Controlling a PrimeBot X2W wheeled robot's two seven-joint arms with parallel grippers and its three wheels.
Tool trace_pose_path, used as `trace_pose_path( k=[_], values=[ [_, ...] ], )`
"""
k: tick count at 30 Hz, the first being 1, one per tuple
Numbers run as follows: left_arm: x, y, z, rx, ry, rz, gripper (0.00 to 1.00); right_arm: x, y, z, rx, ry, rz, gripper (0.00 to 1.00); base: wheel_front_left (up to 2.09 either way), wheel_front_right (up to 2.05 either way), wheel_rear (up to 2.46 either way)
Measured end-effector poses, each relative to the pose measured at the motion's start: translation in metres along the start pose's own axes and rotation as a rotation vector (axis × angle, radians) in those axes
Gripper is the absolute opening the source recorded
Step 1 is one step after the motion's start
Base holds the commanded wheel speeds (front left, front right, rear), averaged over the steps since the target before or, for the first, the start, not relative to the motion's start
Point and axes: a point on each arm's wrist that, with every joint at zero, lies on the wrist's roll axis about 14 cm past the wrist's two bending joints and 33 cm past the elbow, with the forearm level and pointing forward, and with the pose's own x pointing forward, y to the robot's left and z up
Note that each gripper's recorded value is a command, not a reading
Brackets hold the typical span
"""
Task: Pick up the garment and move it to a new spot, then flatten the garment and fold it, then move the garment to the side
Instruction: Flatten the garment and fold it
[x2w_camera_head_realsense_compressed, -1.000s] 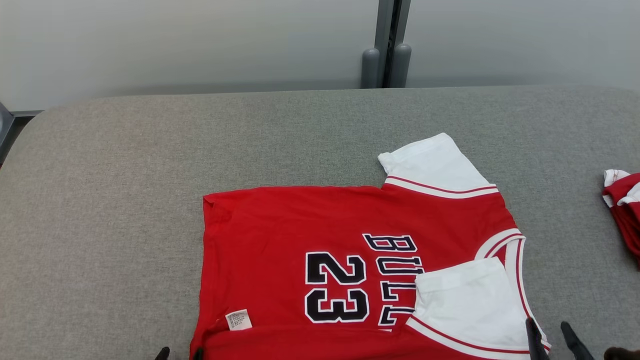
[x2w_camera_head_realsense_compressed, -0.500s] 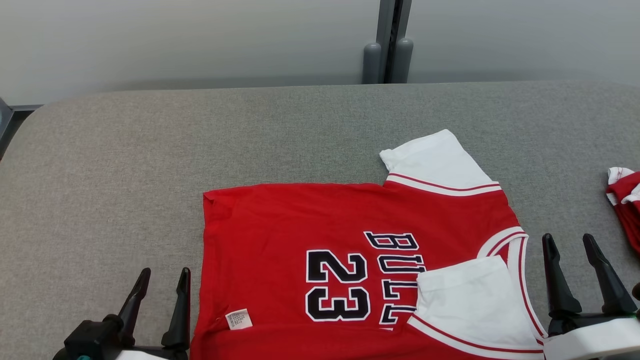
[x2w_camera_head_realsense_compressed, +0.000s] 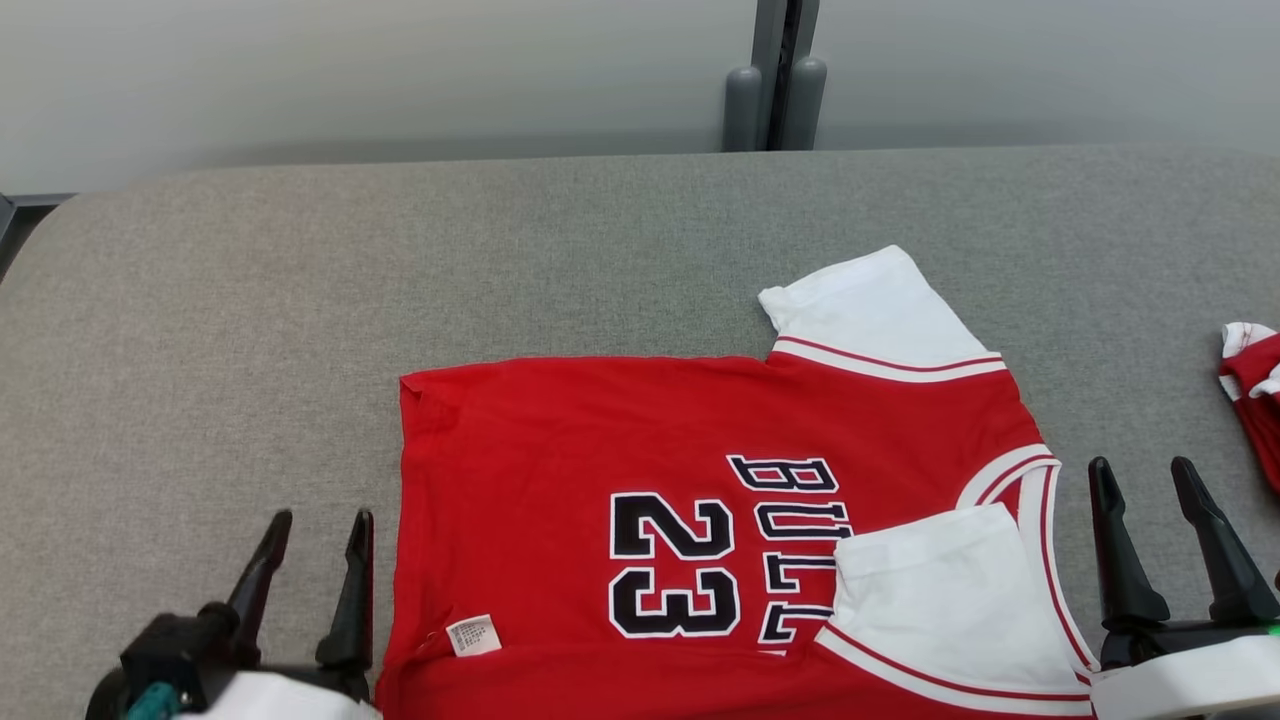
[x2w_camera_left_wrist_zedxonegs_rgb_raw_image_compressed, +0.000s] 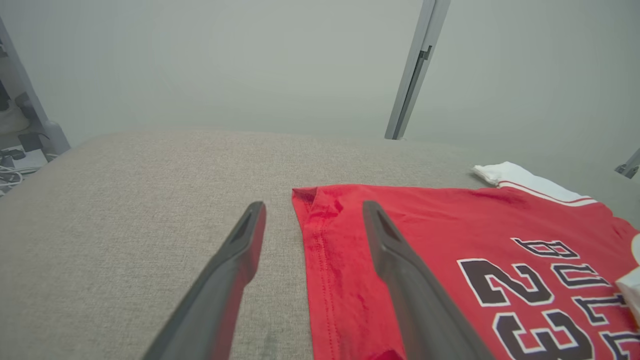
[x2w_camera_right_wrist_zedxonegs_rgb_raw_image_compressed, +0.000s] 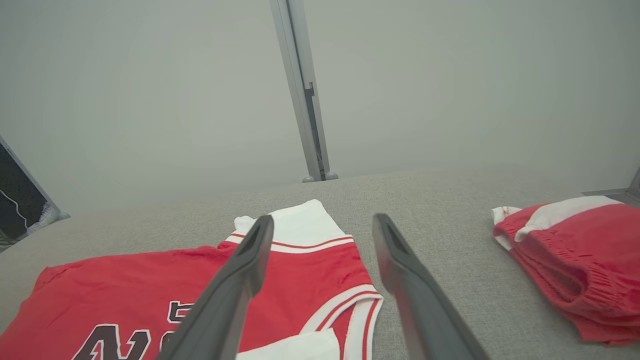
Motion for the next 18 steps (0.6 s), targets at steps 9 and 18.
trace_pose_path(
  k=[9, 18],
  values=[
    [0.062, -0.019, 0.048, 0.036, -0.123, -0.089, 1.00, 0.018, -0.001, -0.014, 0.002, 0.037, -0.001, 1.00, 0.00, 0.00, 0.00],
    [0.139, -0.017, -0.008, 0.078, 0.142, -0.159, 1.00, 0.048, 0.002, -0.041, 0.013, 0.085, 0.011, 1.00, 0.00, 0.00, 0.00]
  ],
)
